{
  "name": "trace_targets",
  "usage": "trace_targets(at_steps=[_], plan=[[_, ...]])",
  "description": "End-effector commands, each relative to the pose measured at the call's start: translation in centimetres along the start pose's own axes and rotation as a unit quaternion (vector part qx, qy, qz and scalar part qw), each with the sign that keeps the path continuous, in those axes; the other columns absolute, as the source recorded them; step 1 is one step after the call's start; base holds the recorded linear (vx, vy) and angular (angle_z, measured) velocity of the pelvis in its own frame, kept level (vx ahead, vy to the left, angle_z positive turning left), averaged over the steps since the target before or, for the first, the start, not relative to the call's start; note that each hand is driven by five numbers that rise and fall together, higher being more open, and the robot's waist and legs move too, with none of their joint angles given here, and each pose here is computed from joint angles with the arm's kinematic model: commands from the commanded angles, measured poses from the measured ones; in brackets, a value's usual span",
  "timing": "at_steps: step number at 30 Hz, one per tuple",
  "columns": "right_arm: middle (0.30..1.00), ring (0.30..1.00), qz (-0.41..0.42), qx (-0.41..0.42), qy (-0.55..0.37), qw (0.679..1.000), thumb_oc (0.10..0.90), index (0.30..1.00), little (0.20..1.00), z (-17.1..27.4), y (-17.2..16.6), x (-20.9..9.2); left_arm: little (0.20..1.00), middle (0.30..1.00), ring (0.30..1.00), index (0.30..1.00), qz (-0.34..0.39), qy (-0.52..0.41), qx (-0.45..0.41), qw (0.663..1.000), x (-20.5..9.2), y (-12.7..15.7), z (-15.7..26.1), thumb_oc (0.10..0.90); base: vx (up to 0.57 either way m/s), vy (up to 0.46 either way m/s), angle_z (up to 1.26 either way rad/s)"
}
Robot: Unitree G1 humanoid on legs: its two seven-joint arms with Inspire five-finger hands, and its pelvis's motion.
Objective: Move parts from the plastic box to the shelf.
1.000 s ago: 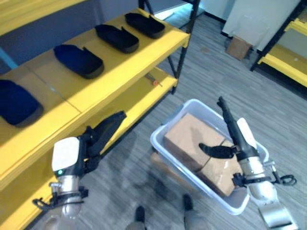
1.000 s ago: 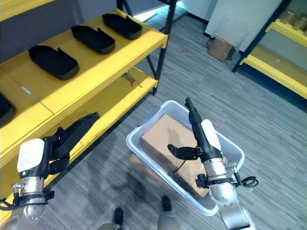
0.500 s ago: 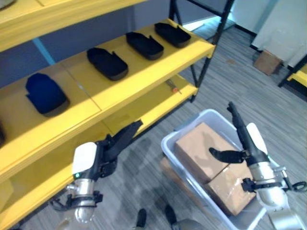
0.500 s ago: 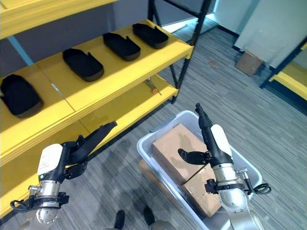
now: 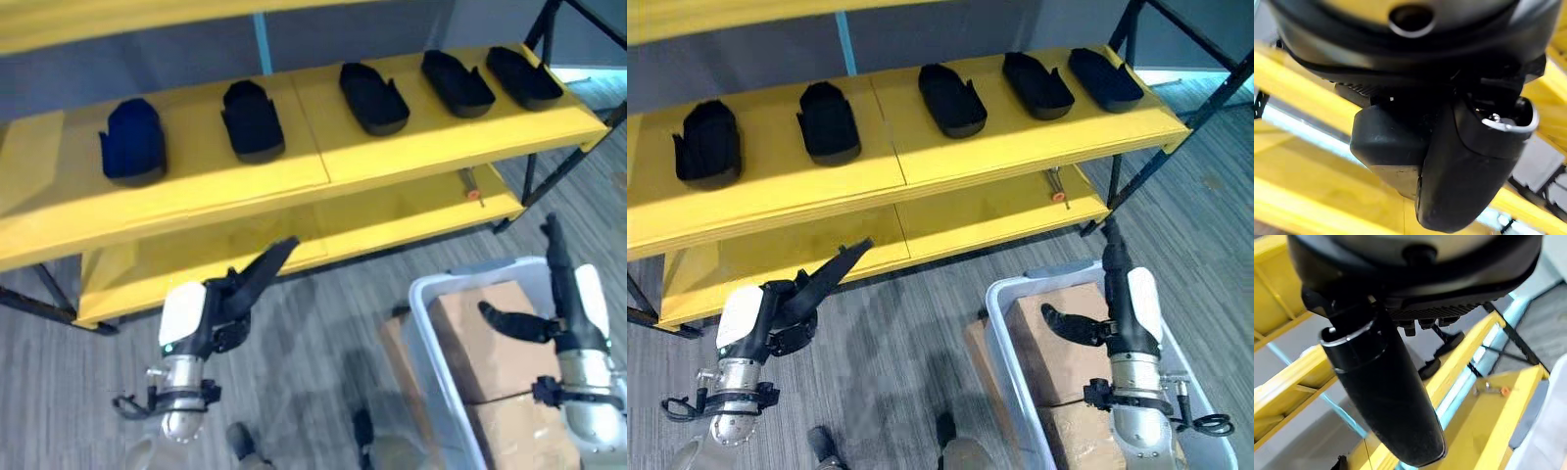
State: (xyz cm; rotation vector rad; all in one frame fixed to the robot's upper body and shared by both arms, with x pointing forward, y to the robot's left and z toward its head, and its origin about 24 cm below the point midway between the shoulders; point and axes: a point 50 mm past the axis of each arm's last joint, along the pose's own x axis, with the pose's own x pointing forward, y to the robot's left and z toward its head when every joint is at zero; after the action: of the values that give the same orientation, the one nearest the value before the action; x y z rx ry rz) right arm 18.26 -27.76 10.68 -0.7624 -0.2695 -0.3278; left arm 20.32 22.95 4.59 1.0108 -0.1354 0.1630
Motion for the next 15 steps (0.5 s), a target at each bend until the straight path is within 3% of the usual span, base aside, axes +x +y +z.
trace_targets(at_steps=[1,15], plan=[[1.000,1.000,-0.037,0.010,-0.115,0.993,0.900,1.000,1.000,3.6,-0.8,1.3,0.300,0.300,0.300,0.300,0.133,-0.131,-0.020,0.982,2.7,5.2,3.9,0.400,0.15,0.186,0.23],[1.000,1.000,-0.027,0.029,-0.149,0.988,0.900,1.000,1.000,5.3,0.9,3.2,0.300,0.300,0.300,0.300,0.151,-0.144,0.013,0.978,3.3,6.5,3.9,0.400,0.16,0.211,0.16]])
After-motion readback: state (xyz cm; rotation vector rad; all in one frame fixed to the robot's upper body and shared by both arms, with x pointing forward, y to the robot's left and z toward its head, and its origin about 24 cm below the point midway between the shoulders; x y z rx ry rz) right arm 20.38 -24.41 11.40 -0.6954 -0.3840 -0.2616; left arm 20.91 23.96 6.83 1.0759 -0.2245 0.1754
